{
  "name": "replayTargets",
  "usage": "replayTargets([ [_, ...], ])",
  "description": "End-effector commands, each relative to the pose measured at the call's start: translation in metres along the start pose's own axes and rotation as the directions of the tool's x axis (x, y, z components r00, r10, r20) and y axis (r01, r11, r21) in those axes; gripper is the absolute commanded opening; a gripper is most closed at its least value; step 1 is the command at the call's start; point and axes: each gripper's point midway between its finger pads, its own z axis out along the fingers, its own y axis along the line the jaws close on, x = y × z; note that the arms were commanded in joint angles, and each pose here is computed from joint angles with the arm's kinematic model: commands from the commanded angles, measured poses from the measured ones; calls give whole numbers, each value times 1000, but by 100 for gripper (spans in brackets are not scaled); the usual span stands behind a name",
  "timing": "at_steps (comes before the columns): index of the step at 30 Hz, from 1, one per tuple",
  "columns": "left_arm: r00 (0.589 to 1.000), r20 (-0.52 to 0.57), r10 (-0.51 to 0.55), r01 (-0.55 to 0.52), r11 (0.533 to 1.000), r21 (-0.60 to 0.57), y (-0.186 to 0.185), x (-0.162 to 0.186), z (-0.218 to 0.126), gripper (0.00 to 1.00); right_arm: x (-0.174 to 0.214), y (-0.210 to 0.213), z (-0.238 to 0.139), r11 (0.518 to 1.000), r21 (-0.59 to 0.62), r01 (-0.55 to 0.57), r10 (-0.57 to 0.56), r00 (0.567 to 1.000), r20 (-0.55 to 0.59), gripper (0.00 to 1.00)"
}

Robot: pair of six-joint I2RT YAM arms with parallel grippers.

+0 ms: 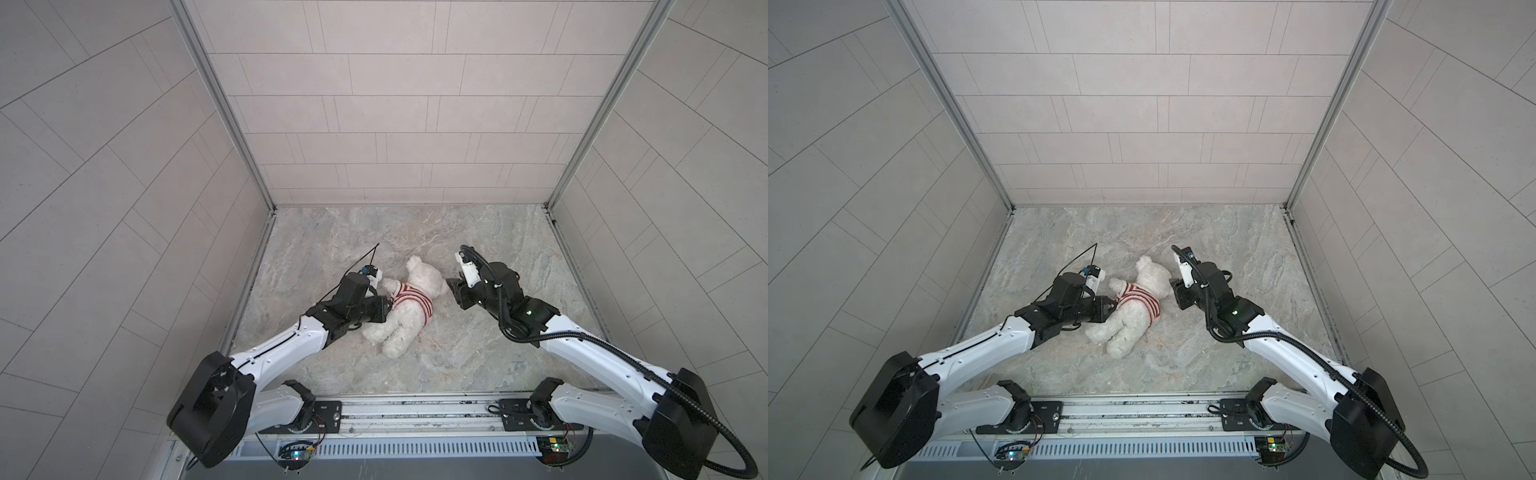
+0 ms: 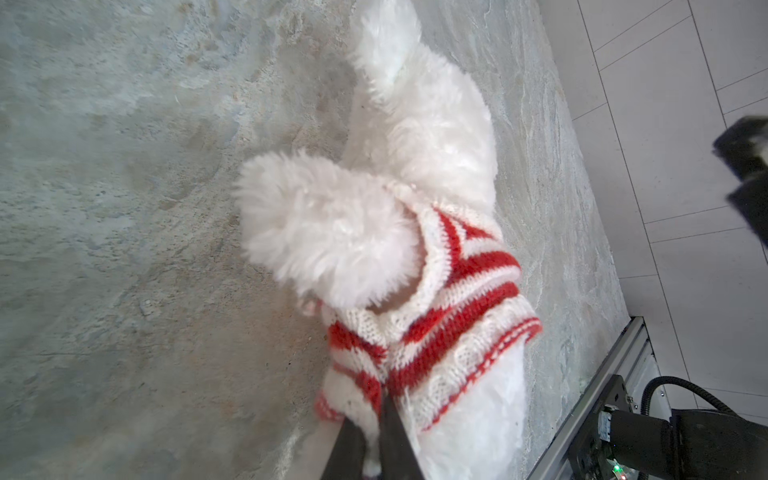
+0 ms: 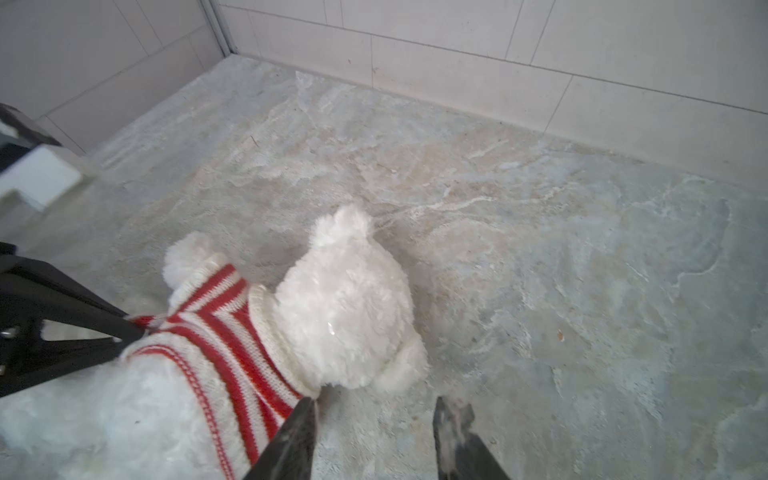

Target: Dress the teddy bear

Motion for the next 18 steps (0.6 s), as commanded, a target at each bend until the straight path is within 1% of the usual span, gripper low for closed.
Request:
replayTargets([
  [1,1000,13,8,-7,1000,-9,2,-4,1,13,10,3,11,998,-48,-26,23,998,-53,56],
  [4,1000,20,-1,2,1000,-24,4,-5,0,15,8,6,30,997,-78,-14,7,996,-88,57],
  [6,1000,29,1,0,999,-35,6,-6,-3,20,6,7,43,997,-82,3,-11,994,-106,57],
  [9,998,53,16,-13,998,-57,6,-11,-11,26,2,5,56,997,-65,30,-38,992,-123,56],
  [12,997,70,36,-30,995,-91,9,-14,-22,31,-5,1,65,998,-42,37,-42,992,-121,56],
  [16,995,84,47,-38,994,-105,8,-16,-32,40,-10,11,80,994,-106,26,-42,988,-149,57],
  [18,994,98,46,-36,995,-97,5,-17,-36,43,-11,17,86,990,-137,20,-41,987,-157,59],
])
